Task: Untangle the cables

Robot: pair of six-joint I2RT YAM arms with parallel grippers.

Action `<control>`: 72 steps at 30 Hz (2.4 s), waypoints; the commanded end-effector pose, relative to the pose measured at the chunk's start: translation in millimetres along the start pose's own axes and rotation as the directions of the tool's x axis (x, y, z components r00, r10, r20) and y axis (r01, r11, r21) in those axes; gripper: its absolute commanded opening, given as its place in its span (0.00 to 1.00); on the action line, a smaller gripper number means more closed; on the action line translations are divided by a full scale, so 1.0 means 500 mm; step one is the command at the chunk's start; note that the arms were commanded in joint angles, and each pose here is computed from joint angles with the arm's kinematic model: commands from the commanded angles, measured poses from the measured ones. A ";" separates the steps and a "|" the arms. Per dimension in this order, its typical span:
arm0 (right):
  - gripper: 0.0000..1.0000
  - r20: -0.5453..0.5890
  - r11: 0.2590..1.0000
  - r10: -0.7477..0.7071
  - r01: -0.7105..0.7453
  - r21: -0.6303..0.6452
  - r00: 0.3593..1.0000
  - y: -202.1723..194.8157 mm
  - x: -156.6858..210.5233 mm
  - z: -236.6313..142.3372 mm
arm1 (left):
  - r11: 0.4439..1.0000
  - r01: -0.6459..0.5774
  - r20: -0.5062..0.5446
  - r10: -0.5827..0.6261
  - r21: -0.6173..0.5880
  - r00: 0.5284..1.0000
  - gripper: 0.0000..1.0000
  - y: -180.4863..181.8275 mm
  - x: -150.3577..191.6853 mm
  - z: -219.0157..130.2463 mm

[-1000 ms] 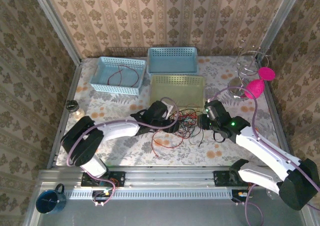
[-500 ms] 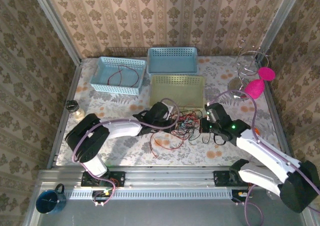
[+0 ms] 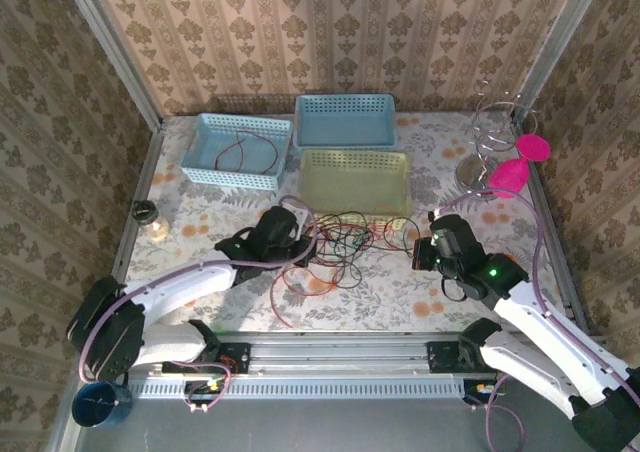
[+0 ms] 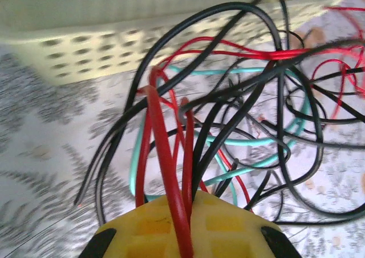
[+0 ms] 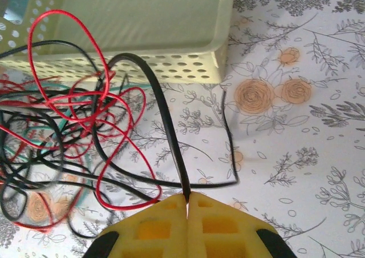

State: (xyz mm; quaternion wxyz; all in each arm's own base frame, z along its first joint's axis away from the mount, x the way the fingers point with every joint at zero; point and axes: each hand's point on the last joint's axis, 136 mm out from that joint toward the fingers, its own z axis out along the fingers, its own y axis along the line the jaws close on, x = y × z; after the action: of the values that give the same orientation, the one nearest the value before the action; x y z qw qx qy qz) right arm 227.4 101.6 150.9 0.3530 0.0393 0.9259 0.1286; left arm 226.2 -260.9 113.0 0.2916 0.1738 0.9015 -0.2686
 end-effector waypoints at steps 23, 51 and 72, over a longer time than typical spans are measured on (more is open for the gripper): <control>0.00 0.495 0.979 0.072 0.033 -0.200 0.866 0.091 -0.308 -0.368 | 0.973 0.121 0.011 -0.121 -0.197 0.993 0.00 0.175 0.094 -0.029; 0.00 0.566 0.956 0.091 0.088 -0.281 0.819 0.164 -0.407 -0.418 | 0.997 0.076 0.089 -0.073 -0.029 0.993 0.15 0.100 0.036 -0.092; 0.00 0.448 0.955 0.052 0.087 -0.285 0.892 0.253 -0.469 -0.185 | 0.891 0.303 0.407 -0.152 -0.339 0.901 1.00 0.203 -0.016 -0.321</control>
State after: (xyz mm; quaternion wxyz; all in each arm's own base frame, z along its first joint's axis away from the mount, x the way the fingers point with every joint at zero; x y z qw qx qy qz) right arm 327.5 161.1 380.8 0.5397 -0.0024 0.8108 0.2268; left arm 214.8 -120.4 189.2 0.4462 0.0037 0.8721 -0.2007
